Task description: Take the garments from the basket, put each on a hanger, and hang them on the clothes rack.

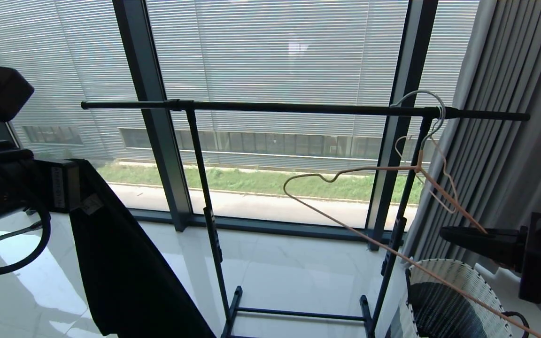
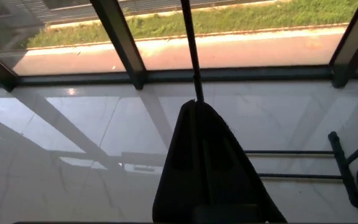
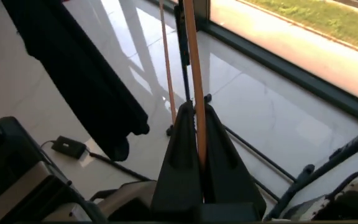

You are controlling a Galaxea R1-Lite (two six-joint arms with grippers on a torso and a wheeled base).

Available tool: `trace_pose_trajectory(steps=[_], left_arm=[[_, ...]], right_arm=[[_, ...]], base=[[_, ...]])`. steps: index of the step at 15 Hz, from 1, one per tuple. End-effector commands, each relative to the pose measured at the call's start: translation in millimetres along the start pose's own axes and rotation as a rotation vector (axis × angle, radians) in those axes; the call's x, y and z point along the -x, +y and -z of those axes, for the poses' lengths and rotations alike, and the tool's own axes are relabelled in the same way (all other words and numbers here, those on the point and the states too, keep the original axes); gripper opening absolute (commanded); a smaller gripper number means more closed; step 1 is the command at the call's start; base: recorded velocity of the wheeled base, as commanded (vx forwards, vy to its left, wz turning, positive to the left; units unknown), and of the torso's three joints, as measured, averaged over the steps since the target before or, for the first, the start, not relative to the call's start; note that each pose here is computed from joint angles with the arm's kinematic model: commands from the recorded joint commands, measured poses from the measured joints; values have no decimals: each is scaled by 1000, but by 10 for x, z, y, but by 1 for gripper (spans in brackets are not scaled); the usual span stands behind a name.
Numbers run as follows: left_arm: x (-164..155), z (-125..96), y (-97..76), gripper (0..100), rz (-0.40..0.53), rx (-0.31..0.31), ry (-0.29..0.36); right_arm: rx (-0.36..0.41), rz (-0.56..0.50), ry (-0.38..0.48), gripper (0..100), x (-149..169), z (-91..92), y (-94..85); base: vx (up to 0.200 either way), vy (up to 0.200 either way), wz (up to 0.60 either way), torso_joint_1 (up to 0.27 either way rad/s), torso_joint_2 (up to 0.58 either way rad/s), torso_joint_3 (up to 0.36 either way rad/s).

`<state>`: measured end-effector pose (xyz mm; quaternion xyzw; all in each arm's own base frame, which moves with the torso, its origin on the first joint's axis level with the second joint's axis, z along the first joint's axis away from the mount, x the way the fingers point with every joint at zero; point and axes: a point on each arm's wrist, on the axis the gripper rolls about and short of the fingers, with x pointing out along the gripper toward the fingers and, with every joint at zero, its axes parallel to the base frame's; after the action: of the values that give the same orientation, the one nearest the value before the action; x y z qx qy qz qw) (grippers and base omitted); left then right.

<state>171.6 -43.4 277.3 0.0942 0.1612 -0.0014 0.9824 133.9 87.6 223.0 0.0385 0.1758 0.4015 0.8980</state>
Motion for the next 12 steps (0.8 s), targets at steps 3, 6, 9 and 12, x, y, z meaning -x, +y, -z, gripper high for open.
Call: trace_pose_trajectory(steps=[3,6,9,12], left_arm=[[-550,-208,-373,0,-6,122,63],[-580,-297,-614,0,48,160,48],[-604,-309,-684,0,67,155,36],[-617,-317,-691,0,68,159,21]], right_arm=[[-4,-167,53,0,-325,48,242],[-10,-197,20,0,-483,-17,280],[8,-257,11,0,-550,-98,416],[10,-261,6,0,-601,-141,428]], base=[[0,0,0,0,0,0],[0,0,0,0,0,0],[0,0,0,0,0,0],[0,0,0,0,0,0]])
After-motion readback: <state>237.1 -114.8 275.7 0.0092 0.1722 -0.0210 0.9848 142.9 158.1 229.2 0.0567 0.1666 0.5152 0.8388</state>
